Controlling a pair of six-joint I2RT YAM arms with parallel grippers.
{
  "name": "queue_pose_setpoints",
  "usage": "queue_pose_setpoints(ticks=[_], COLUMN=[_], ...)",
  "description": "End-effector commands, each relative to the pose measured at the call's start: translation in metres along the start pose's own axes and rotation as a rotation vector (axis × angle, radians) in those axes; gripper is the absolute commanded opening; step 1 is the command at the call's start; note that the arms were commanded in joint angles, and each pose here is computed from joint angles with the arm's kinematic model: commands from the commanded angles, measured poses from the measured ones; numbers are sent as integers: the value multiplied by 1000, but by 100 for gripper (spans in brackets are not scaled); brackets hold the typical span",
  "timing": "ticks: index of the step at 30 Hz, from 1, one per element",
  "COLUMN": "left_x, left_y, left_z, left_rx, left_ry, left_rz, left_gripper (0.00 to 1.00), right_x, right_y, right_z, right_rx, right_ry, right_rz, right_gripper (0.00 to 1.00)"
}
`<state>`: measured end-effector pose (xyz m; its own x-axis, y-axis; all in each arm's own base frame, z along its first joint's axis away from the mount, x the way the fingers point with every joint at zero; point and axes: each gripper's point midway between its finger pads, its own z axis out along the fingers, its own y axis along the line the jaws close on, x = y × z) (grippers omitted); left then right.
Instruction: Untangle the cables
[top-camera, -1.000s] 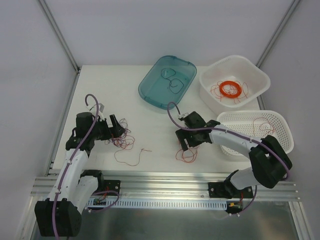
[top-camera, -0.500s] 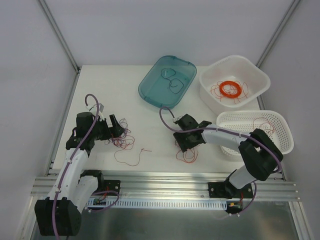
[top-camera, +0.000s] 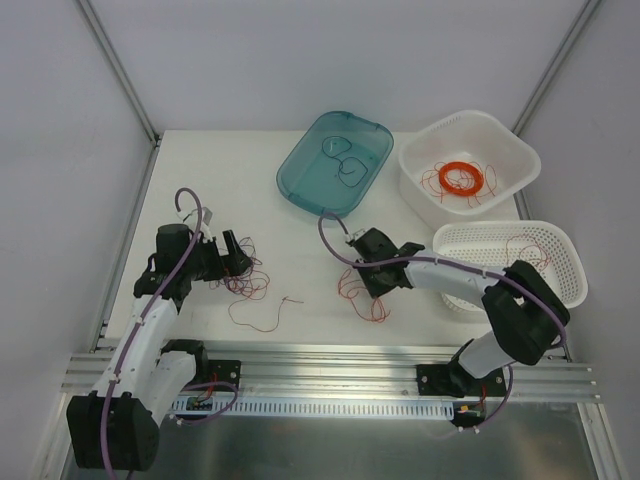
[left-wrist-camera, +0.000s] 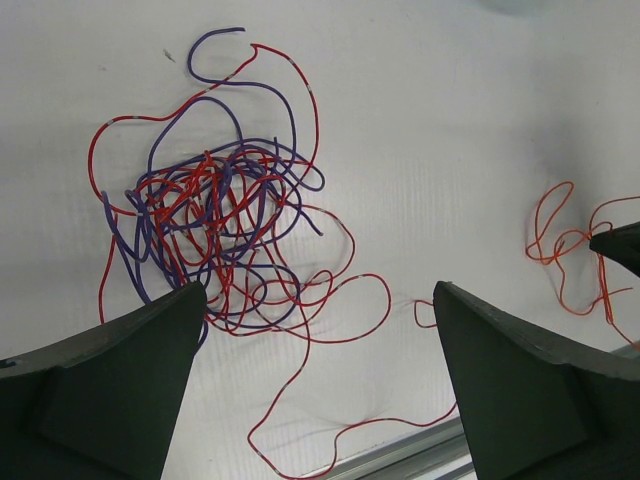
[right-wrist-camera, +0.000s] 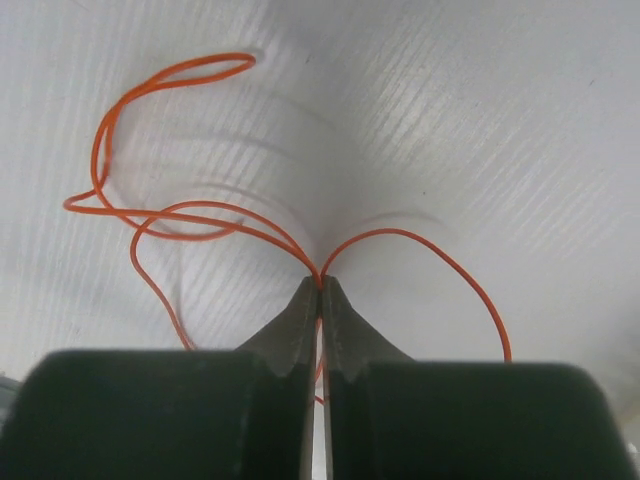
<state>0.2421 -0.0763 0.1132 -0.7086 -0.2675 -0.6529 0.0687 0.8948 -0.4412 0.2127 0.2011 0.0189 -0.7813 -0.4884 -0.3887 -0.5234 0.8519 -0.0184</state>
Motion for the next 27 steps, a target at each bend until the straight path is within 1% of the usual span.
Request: queue_pose_setpoints(ticks=[1, 2, 4, 5, 8, 9, 14, 15, 17, 18, 21, 22, 27], left_x=[-8, -8, -9, -9, -9, -10, -13, -13, -14, -15, -17, -17, -18], left_y=[-2, -2, -3, -3, -3, -4, -5, -5, -5, -5, -5, -5, -3], left_z=[1, 1, 0, 0, -1, -1, -3, -3, -5, -6, -7, -7, -9], left_rx=[8, 8, 9, 9, 10, 11, 10, 10, 10, 10, 10, 8, -5], left_ry=[-27, -27, -30, -30, -35, -38, -53, -54, -64, -70, -78, -78, -93], left_rz=[37, 37, 39, 39, 42, 43, 52, 52, 58, 61, 67, 68, 77], left_gripper=[98, 98, 98, 98, 98, 98, 98, 98, 98, 98, 98, 98, 98], right_x=[-33, -52, -71, -88, -112, -128, -168, -178, -187, -196, -209, -215, -232], right_y=[-6, -9, -22, -25, -45, -57, -99, -116, -132, -148, -182, -191, -256], right_z=[-33, -47, -71, -86, -124, -150, -227, -252, -272, -293, -310, -322, -317], right_rx=[14, 21, 36, 35, 50, 61, 118, 146, 176, 209, 289, 311, 430], right_ry=[-113, -170, -236, -287, -383, -446, -633, -692, -743, -805, -862, -892, -934], right_rz=[-2, 2, 18, 27, 51, 77, 123, 157, 181, 209, 257, 270, 388], right_gripper=[1, 1, 1, 1, 1, 1, 1, 1, 1, 1, 1, 1, 1])
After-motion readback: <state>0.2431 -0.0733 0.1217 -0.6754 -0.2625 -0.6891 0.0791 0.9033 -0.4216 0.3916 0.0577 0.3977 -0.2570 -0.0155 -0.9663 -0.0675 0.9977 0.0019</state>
